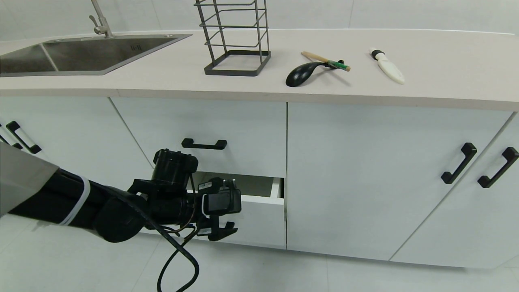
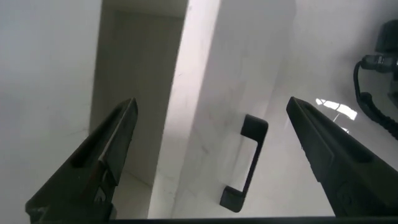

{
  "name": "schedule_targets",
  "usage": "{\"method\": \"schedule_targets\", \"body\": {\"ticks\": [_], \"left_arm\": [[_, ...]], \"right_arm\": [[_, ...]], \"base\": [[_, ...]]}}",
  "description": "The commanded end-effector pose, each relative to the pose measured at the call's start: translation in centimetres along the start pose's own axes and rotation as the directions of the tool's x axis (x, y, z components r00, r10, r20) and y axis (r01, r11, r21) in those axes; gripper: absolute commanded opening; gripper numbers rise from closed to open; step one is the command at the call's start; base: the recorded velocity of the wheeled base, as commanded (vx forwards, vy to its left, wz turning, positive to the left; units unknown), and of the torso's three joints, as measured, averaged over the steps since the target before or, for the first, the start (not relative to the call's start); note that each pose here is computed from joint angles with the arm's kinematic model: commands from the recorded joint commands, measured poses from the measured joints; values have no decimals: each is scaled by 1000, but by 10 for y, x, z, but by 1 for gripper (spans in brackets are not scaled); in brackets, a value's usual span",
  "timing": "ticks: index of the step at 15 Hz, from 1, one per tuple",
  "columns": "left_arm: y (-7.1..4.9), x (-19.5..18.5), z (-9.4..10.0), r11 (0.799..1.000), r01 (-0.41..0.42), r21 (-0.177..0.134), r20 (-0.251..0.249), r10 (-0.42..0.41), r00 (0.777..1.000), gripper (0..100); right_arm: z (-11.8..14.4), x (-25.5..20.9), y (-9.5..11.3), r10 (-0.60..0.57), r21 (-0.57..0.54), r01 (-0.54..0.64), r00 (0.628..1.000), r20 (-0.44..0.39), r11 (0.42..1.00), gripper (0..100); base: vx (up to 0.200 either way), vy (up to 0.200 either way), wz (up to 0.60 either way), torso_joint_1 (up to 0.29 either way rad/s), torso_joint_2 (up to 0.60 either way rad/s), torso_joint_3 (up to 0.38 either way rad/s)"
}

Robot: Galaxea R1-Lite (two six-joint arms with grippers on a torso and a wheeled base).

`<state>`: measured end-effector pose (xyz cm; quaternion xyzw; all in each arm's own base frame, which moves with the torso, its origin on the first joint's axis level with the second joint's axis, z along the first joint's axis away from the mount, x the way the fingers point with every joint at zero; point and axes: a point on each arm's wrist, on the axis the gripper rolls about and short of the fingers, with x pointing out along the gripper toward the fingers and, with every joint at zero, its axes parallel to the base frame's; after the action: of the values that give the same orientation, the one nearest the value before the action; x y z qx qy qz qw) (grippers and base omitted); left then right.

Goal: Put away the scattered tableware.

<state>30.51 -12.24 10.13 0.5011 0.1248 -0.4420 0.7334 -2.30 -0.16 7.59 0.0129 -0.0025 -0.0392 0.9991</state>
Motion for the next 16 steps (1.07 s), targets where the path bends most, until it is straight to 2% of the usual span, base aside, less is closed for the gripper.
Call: {"method": "schedule_targets", "body": {"ticks": [1,6,13,14,16], "left_arm": [[-4,0,-2,1000,13,-1,-3,-13,1000,100],[-5,-3,-1,1000,15,6,2,-15,1000,100],[-21,-18,-3,999,40,-3,-7,-40,999,100],[-31,-30,-3,999,51,-5,-11,-51,999,100],[-40,-42,-1,998,57,1,-7,-57,998,100]], "right_arm": [[0,0,0,0,0,0,1000,1,1000,0],[0,0,0,0,0,0,1000,-1,1000,0],[0,0,0,0,0,0,1000,1,1000,0],[0,0,0,0,0,0,1000,-1,1000,0],[0,0,0,0,0,0,1000,1,1000,0]], "base": [[0,0,0,0,0,0],[0,0,0,0,0,0],[0,0,0,0,0,0],[0,0,0,0,0,0],[0,0,0,0,0,0]]}}
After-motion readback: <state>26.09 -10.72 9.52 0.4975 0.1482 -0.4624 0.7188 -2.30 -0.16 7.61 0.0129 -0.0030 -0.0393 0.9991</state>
